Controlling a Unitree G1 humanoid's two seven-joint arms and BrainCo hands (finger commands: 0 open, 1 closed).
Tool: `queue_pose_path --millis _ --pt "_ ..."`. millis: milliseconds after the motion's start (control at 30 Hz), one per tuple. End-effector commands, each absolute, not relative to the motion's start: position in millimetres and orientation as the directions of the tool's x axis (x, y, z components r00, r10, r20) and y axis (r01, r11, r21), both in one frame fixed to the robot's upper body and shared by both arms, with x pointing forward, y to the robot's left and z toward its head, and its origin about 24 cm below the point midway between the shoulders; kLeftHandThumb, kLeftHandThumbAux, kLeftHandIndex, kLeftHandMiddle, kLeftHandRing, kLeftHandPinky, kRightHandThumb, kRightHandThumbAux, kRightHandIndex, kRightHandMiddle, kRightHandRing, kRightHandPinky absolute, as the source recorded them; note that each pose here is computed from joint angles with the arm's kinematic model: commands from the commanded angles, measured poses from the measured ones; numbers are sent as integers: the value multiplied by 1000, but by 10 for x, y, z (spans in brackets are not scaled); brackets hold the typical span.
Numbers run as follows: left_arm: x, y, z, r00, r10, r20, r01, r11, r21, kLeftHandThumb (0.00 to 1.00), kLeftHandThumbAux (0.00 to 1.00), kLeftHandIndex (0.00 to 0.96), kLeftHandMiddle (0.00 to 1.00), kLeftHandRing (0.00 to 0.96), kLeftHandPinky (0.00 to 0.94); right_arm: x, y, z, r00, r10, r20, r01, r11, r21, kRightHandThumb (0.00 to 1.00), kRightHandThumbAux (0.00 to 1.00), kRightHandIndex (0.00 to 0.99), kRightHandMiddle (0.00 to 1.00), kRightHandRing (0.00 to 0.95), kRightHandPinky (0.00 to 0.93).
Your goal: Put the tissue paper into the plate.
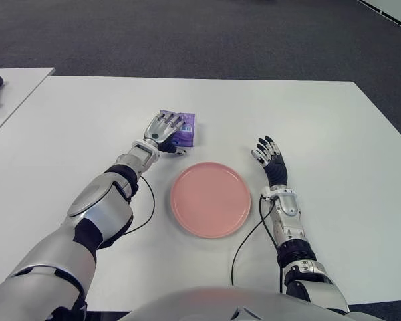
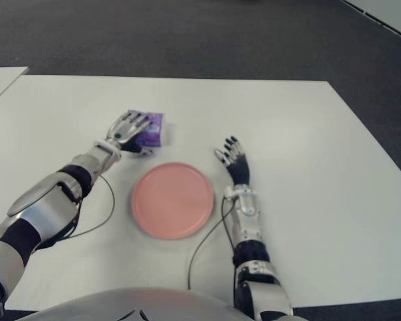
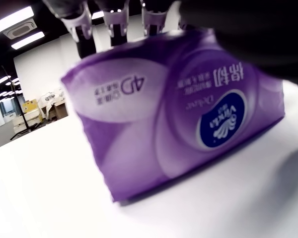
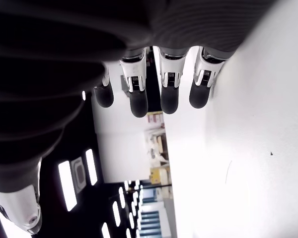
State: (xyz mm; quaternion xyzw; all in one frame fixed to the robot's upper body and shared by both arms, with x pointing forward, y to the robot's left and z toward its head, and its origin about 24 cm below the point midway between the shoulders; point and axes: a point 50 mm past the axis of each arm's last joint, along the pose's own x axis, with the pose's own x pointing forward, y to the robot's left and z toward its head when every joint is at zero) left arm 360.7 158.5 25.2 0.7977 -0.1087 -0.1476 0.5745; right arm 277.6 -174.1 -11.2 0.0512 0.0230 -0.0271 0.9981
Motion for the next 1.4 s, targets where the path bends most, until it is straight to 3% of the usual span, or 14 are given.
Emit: queue_pose_path --millis 33,133,167,267,367,433,467,533,667,1400 --pt "3492 1685 84 920 -346 -184 34 -396 918 194 368 0 6 22 73 2590 -1767 -422 974 -57 -219 84 990 117 429 632 94 135 101 111" --pt "3480 1692 80 919 -359 -160 -2 -411 911 231 420 7 49 99 199 2593 -1777 -422 974 -54 -220 81 990 117 426 632 94 134 106 123" --pt "3479 1681 83 919 -365 -149 -16 -412 911 270 444 67 129 184 284 2594 -1781 -421 974 -53 -219 80 990 118 426 630 95 134 107 121" --pt "3481 1649 113 912 -399 -92 -84 -403 911 332 471 167 287 339 425 2597 -1786 -419 974 -51 -219 78 990 119 427 626 95 136 109 112" --pt "3484 1607 143 903 -429 -36 -151 -394 907 430 513 304 519 536 602 2600 -1800 -422 974 -48 -221 76 990 118 422 627 89 135 105 103" --pt "3482 1589 151 900 -437 -15 -168 -377 911 461 533 343 568 577 635 2602 -1804 -425 974 -46 -222 73 991 116 420 628 88 137 105 98" --pt "3481 1583 154 898 -439 -8 -174 -371 912 547 593 372 592 597 650 2603 -1804 -427 974 -45 -222 72 991 115 419 629 88 140 108 107" --pt "3479 1569 157 896 -444 6 -183 -358 916 623 644 398 617 617 664 2603 -1805 -432 974 -44 -224 71 991 114 417 632 90 144 113 119" --pt "3460 1537 144 898 -438 40 -191 -306 933 691 688 424 653 645 693 2609 -1805 -431 974 -36 -223 63 991 115 410 638 94 143 110 107" --pt "3393 1486 84 914 -386 121 -199 -170 965 712 704 444 772 757 768 2615 -1799 -448 972 -23 -233 49 993 107 396 639 91 130 106 117"
